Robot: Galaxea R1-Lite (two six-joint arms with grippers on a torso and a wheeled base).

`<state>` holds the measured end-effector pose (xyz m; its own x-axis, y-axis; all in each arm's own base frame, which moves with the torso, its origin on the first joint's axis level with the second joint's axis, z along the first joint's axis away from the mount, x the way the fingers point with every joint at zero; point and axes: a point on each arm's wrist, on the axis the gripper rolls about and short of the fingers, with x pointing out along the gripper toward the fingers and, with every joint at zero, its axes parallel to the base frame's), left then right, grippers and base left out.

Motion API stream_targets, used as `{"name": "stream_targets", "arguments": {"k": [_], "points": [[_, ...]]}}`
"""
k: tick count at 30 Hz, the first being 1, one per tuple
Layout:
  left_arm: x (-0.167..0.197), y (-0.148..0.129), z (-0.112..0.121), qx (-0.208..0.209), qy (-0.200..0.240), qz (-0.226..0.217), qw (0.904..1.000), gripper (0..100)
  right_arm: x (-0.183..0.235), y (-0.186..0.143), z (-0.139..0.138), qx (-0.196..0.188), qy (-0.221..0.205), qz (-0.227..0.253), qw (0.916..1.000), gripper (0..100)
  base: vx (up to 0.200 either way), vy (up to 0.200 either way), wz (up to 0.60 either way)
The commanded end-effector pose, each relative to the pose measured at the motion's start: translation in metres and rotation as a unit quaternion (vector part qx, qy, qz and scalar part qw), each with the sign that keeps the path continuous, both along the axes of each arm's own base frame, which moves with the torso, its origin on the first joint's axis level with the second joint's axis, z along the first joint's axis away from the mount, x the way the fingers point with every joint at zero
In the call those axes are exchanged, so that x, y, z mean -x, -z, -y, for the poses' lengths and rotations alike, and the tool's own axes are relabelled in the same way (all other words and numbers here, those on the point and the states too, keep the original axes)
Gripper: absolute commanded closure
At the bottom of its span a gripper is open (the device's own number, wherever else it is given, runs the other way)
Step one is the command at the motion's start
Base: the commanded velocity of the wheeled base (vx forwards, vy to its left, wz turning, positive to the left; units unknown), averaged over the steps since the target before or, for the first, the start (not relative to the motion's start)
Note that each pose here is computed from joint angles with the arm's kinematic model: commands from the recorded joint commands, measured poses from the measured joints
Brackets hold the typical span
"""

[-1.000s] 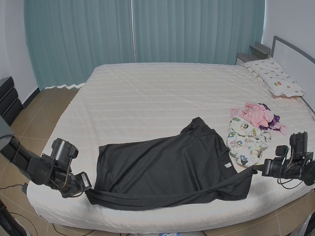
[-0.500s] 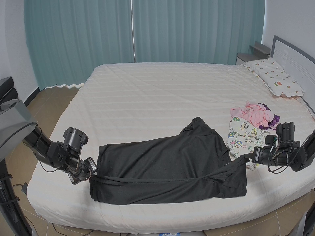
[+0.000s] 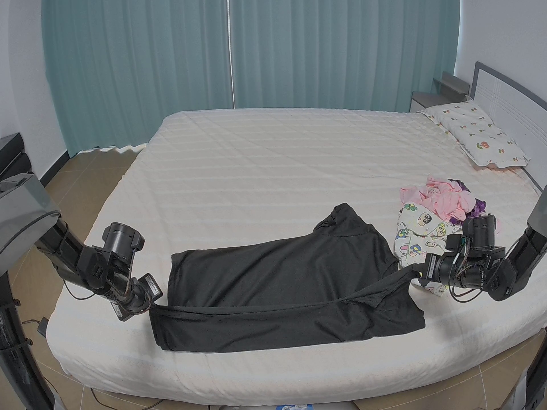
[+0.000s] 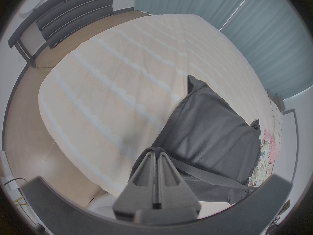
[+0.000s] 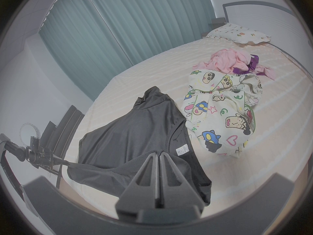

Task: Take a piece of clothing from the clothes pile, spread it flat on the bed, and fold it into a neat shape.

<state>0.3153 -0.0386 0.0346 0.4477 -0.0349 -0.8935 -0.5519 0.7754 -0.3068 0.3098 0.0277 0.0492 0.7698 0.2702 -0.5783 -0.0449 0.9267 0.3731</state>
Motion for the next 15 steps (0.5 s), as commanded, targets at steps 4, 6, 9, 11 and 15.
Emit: {"name": "stream_targets", "arguments": {"k": [4,6,9,11,15], "points": [[-0.009,-0.004,0.005,0.003,0.005,0.016,0.9999,100,0.004,-0.013,0.005,0.0,0.009,0.018,0.9998,100,0.0,0.0,0.0],[-0.011,-0.006,0.005,0.003,0.005,0.019,0.9998,100,0.005,-0.017,0.006,0.0,0.01,0.025,0.9996,100,0.0,0.0,0.0],[-0.012,-0.01,0.005,0.003,0.005,0.026,0.9997,100,0.01,-0.028,0.011,-0.001,0.018,0.038,0.9991,100,0.0,0.0,0.0],[-0.01,-0.01,0.005,0.003,0.005,0.023,0.9997,100,0.018,-0.033,0.013,-0.001,0.02,0.043,0.9989,100,0.0,0.0,0.0],[-0.001,-0.016,0.004,0.004,0.006,0.025,0.9997,100,0.038,-0.043,0.017,-0.001,0.026,0.051,0.9984,100,0.0,0.0,0.0]]}}
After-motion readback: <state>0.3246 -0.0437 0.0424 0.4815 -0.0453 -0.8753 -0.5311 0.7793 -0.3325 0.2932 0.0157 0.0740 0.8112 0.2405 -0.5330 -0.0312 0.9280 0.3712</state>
